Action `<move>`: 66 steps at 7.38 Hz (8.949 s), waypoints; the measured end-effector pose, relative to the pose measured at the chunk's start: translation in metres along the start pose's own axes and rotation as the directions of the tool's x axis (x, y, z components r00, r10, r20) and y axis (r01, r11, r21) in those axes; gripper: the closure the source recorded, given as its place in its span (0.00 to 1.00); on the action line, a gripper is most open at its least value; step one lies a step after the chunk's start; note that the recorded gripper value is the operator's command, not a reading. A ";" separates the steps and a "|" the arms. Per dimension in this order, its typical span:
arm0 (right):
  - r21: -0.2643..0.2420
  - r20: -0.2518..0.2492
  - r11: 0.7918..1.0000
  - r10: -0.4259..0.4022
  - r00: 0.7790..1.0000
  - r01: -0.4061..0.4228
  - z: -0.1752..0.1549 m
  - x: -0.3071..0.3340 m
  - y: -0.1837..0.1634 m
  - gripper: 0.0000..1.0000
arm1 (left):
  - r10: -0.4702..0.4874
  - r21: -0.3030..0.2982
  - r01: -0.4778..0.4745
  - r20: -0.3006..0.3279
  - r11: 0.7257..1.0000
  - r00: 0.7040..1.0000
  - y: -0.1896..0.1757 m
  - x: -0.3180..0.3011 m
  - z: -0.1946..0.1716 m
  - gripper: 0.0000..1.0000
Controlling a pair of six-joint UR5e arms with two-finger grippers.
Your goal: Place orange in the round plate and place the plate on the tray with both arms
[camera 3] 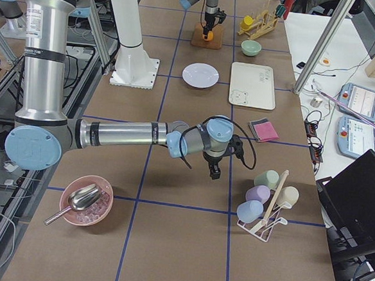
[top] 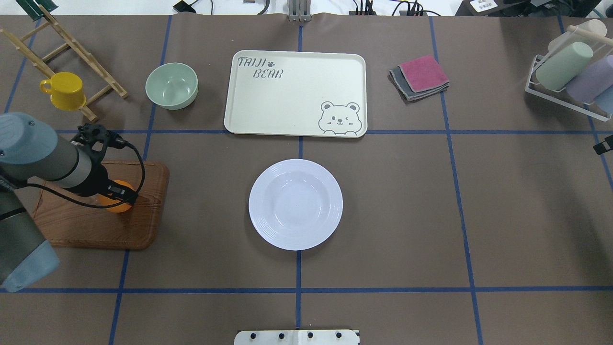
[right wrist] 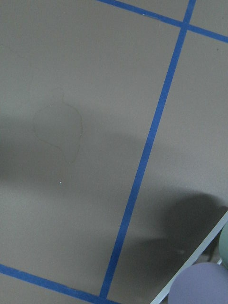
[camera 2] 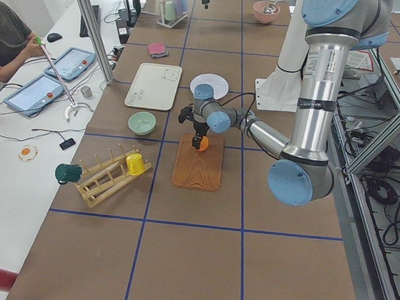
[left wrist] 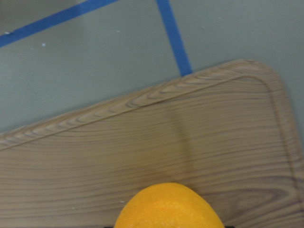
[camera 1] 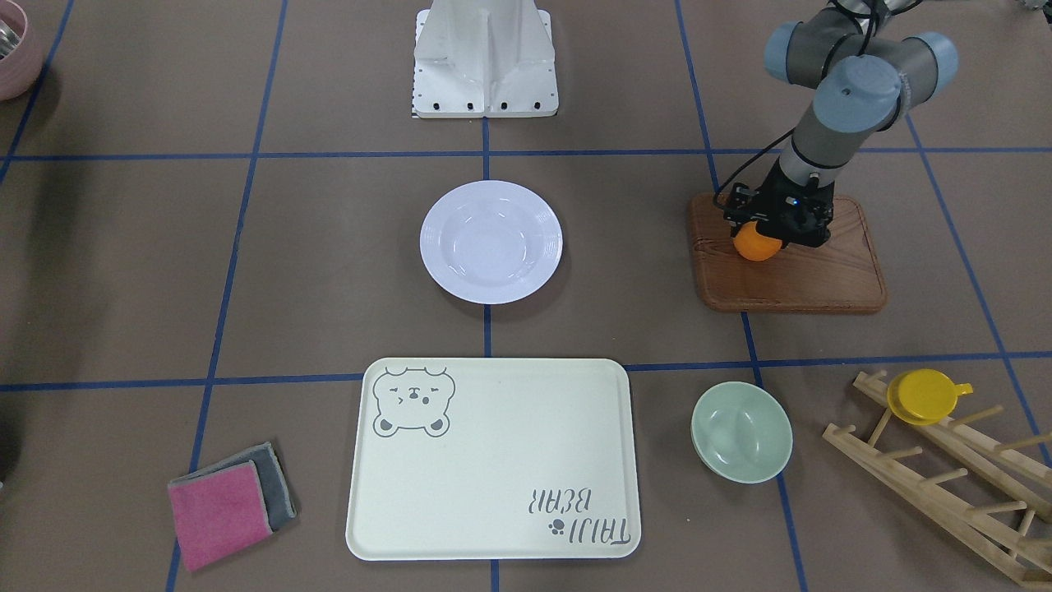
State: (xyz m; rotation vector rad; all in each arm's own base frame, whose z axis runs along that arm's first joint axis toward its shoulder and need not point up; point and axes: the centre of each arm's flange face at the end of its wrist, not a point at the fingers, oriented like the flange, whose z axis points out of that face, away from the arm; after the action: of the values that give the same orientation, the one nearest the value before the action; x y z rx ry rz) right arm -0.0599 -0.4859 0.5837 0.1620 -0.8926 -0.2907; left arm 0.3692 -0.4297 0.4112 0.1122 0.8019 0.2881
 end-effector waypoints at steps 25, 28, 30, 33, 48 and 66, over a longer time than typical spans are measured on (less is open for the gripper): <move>-0.009 0.086 0.995 -0.095 0.992 0.096 0.038 -0.168 -0.084 0.01 | -0.061 0.046 0.062 -0.035 0.997 0.998 -0.061 0.216 -0.069 0.00; 0.043 0.061 0.990 0.134 0.989 -0.137 0.072 -0.317 -0.130 0.01 | -0.026 0.081 0.022 0.041 0.996 0.999 -0.061 0.114 -0.082 0.00; 0.133 0.177 0.946 0.269 0.947 -0.294 0.123 -0.416 -0.106 0.00 | 0.017 0.102 -0.025 0.080 0.994 0.997 -0.061 0.067 -0.098 0.00; 0.229 0.445 0.841 0.357 0.821 -0.490 0.178 -0.480 -0.052 0.00 | 0.040 0.105 -0.054 0.123 0.993 0.992 -0.064 0.027 -0.105 0.00; 0.057 0.825 0.622 0.412 0.388 -0.781 0.255 -0.471 0.038 0.15 | 0.181 0.012 -0.184 0.133 0.983 0.975 -0.077 -0.134 -0.134 0.00; 0.170 0.891 0.202 0.388 0.238 -0.965 0.221 -0.509 -0.171 1.00 | 0.182 0.023 -0.186 0.130 0.982 0.975 -0.076 -0.168 -0.145 0.00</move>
State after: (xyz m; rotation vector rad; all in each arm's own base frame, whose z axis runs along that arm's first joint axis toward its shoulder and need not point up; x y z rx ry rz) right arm -0.5660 -0.4914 0.2982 0.3335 -1.7359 1.1785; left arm 0.1703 -0.5538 0.4113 0.2367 0.6704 0.4378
